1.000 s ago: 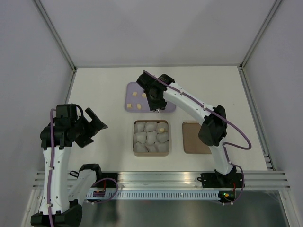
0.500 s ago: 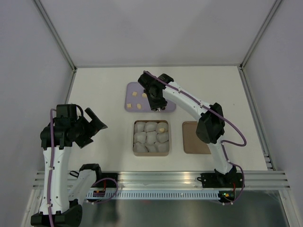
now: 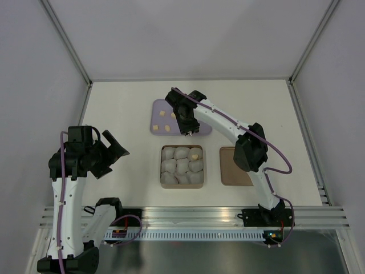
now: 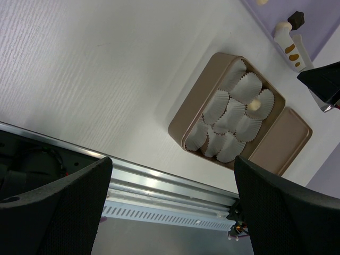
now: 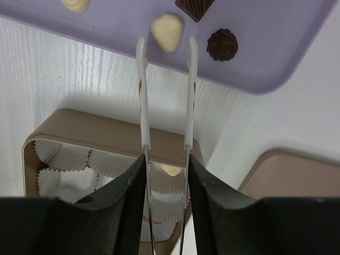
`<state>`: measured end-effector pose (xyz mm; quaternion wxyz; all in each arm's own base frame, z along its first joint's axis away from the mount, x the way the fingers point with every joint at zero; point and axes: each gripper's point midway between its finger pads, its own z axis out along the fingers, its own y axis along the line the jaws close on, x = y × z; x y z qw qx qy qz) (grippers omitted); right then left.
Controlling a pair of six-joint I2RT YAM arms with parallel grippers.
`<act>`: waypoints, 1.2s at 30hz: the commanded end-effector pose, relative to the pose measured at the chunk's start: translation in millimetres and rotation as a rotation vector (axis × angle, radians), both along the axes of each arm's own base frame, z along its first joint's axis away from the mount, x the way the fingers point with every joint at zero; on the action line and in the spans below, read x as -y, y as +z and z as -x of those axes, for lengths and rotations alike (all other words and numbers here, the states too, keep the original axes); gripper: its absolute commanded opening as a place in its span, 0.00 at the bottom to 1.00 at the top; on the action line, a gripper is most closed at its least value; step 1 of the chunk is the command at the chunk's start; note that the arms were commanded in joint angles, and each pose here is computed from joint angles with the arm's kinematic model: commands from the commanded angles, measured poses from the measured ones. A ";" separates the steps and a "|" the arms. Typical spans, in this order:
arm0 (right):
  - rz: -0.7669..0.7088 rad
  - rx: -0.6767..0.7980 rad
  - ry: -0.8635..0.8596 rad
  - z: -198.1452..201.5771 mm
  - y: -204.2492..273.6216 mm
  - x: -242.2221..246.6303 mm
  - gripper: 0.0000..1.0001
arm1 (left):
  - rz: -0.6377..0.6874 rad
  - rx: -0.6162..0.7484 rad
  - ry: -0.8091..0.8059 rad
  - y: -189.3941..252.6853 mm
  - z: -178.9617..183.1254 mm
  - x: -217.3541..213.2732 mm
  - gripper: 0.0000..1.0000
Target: Pack the chocolate
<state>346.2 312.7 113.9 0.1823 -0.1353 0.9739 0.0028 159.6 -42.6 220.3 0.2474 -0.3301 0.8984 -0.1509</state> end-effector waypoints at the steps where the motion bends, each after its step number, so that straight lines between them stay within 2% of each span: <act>1: -0.023 0.019 0.015 -7.7 2.7 -6.3 0.42 | 0.009 0.006 0.013 -0.1 -2.2 0.0 1.00; 30: -0.068 0.011 -0.023 -12.9 -4.5 -4.2 0.42 | 0.009 0.002 0.019 -0.8 -1.9 -0.3 1.00; 36: -0.066 0.012 -0.022 -12.8 -3.8 -2.7 0.39 | 0.011 0.005 0.021 -0.3 -1.6 -0.2 1.00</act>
